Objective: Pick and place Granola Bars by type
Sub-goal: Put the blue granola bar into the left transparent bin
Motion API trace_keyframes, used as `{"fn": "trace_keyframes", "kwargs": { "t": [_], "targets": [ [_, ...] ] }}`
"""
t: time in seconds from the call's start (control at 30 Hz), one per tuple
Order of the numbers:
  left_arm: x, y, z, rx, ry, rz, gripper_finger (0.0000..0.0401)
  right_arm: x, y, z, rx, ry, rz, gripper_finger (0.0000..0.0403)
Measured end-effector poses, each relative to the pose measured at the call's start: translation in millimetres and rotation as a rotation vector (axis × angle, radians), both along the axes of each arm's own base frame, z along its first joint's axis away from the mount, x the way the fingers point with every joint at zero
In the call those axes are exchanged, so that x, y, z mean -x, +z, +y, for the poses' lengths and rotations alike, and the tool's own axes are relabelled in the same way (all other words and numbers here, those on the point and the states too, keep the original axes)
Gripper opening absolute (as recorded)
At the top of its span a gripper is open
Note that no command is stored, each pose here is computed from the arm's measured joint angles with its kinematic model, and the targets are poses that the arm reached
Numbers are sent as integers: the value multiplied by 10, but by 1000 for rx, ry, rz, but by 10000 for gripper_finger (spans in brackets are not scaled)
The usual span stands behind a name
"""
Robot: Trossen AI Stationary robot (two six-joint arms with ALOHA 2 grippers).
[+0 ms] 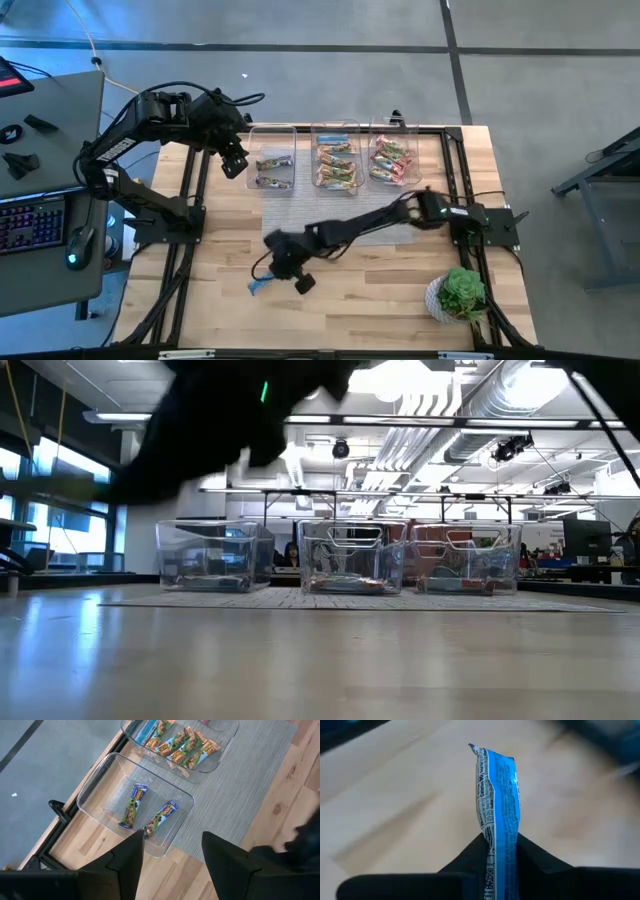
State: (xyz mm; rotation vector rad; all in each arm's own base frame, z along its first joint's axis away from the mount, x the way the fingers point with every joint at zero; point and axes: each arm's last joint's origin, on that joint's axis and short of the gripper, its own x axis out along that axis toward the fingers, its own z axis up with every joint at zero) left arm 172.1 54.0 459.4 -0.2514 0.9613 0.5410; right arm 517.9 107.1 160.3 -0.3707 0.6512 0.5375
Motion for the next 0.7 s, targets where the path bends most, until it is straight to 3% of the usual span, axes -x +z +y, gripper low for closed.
{"fn": "trace_keyframes", "kwargs": {
  "t": [0.07, 0.17, 0.23, 0.3, 0.4, 0.53, 0.63, 0.7],
  "targets": [
    [0, 0, 0, 0, 0, 0, 193, 58, 386, -119, 134, -34, -89, 65],
    [0, 0, 0, 0, 0, 0, 193, 119, 873, -417, 395, -187, -222, 66],
    [0, 0, 1, 0, 1, 0, 193, 137, 1033, -688, 474, -302, -252, 64],
    [0, 0, 1, -1, 1, 0, 193, 160, 1130, -1044, 452, -397, -253, 61],
    [0, 0, 1, -2, 1, 1, 193, 207, 1203, -1644, 309, -550, -251, 58],
    [0, 0, 1, -3, 1, 1, 193, 286, 1038, -2337, 115, -728, -183, 58],
    [-1, 0, 2, -4, 3, 2, 193, 318, 931, -2600, 36, -804, -163, 58],
    [-1, 0, 2, -4, 3, 1, 193, 316, 901, -2671, 42, -810, -172, 58]
  ]
}}
